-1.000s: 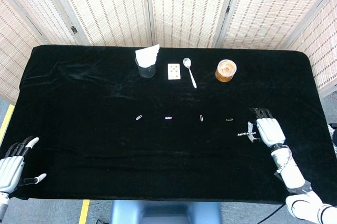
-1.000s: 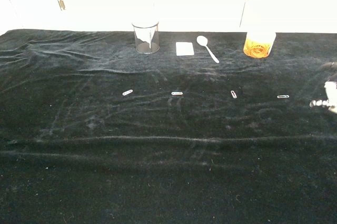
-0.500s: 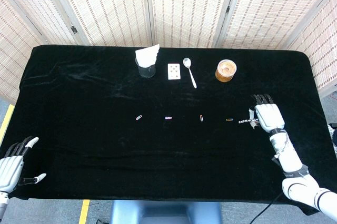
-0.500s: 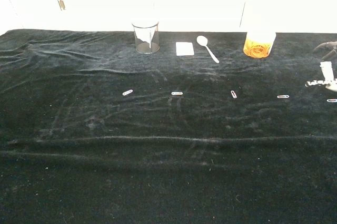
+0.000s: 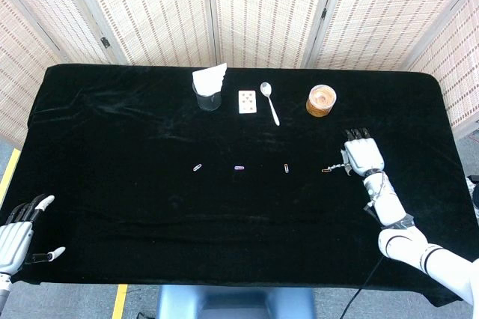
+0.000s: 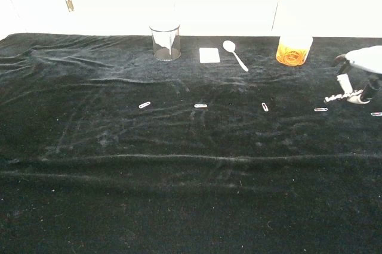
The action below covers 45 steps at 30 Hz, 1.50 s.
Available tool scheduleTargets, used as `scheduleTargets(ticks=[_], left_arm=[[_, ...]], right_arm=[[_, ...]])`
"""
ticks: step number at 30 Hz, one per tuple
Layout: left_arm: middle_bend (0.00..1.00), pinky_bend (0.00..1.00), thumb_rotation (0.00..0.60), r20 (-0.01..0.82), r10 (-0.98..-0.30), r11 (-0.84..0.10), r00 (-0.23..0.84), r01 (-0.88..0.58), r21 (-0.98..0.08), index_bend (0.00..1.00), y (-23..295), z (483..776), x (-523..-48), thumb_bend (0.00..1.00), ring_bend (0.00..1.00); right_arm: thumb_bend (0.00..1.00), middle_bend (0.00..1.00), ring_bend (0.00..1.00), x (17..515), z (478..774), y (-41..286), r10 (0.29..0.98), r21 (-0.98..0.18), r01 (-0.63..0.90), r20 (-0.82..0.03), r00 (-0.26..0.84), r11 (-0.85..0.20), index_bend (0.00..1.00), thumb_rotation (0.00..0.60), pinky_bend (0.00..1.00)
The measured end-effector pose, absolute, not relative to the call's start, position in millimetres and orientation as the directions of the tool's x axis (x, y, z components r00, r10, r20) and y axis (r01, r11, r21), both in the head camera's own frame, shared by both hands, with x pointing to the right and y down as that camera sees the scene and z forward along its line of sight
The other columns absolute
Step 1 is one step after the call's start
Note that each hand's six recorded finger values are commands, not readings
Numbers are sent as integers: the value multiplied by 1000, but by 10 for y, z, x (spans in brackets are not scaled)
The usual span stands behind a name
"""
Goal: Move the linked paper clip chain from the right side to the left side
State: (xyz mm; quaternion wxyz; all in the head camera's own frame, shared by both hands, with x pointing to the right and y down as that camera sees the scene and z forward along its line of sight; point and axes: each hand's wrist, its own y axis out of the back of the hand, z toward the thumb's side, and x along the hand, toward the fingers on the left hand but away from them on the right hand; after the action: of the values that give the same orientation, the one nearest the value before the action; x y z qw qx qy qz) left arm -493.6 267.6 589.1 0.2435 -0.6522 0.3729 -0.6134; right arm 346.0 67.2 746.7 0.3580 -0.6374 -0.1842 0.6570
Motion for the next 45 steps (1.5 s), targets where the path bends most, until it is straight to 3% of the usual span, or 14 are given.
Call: scheduleTargets(ticks=[17,28,35,45], left_arm=[[61,99,600,618,-786,-602,-32,-189,-776,0,2673,5889,-4942,151,125],[61,99,600,620,-784,-603,-37,-194,-774,0,2658,5892,-4959,152,125],[61,99,600,610,-791,-590,-48,-207,-781,0,2667,5851,-4998,151,124],[61,99,600,598,-800,-577,-43,-218,-787,0,2696,5791,-5031,152,124]], right_arm=[[409,127,74,3401,7496,690,689,-670,-298,-723,50,-680,767,600,0],[409,127,75,2987,7299,609,709,-727,-227,-685,168,-648,767,600,0],[409,127,74,2631,7379,601,696,-728,-264,-684,219,-633,767,600,0],[409,127,76,2522,7510,603,688,-710,-313,-698,199,-630,767,600,0]])
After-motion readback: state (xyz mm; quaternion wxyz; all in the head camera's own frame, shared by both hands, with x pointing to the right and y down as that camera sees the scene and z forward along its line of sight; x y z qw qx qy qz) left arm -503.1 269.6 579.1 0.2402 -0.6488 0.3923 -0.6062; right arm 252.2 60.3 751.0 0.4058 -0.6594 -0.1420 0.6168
